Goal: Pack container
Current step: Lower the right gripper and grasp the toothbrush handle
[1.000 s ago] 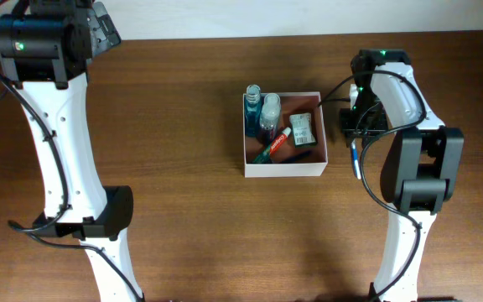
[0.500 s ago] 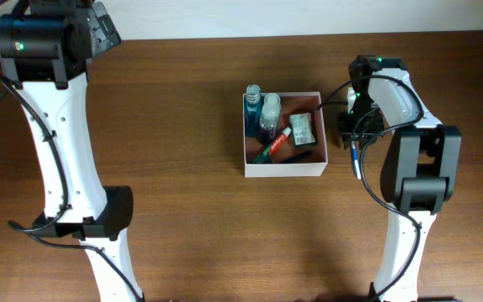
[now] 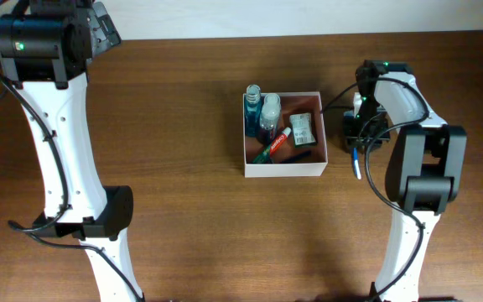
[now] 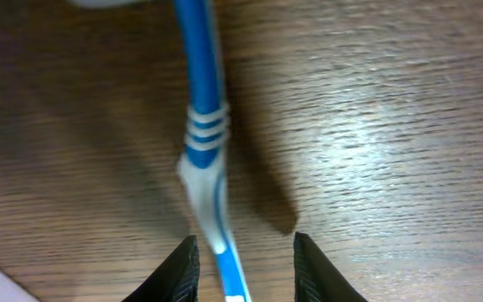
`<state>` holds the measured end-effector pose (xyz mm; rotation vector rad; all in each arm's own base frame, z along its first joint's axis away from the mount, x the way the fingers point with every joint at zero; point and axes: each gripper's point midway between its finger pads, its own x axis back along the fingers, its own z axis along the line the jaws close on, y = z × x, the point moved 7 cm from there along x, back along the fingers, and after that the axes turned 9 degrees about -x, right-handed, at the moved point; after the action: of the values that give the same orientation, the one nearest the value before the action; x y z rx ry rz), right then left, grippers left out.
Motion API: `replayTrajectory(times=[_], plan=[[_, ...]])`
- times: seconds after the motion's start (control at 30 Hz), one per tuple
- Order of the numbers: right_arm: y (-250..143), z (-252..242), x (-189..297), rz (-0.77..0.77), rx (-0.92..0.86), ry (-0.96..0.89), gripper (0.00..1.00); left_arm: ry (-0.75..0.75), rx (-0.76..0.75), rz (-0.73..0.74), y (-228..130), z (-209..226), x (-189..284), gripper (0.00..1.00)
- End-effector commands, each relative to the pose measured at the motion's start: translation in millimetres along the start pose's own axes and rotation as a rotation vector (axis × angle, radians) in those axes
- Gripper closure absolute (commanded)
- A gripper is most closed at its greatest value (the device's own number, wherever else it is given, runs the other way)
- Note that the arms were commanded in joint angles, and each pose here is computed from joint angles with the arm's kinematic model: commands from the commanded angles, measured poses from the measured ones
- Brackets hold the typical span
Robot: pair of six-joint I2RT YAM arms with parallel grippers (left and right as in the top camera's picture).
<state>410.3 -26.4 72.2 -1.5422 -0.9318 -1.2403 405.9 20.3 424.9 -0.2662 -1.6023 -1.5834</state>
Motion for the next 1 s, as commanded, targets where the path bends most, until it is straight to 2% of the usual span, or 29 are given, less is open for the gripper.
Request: replayTrajectory(times=[0.0,0.2,0.3,0.5,0.57,0.63,0.73,0.97], plan=[[-1,-2,6,-0.021,-0.002,-0.01,0.68,0.017,-0.012,0.002,0,2,-2,0.01],[0,-2,4,-0.026,-0.003,-0.008,0.7,0.017,-0.012,0.002,0,2,-2,0.01],[-1,-2,-1,-0.02,-0.002,-0.01,0.75,0.017,-0.012,0.002,0,2,-2,0.01],[-5,-3,-18,-0.007,-0.002,-0.013,0.74,0.017,-0.012,0.002,0,2,-2,0.01],[-6,-3,-20,-0.003,-0.002,-0.014,0.78,0.017,-0.013,0.002,0,2,-2,0.01],[-6,-3,-20,-0.003,-0.002,-0.014,0.87,0.017,-0.012,0.002,0,2,-2,0.01],[-6,-3,-20,-0.004,-0.003,-0.013,0.96,0.017,-0.012,0.002,0,2,-2,0.01],[-2,-2,-10,-0.021,-0.008,-0.006,0.96,0.017,-0.012,0.002,0,2,-2,0.01]])
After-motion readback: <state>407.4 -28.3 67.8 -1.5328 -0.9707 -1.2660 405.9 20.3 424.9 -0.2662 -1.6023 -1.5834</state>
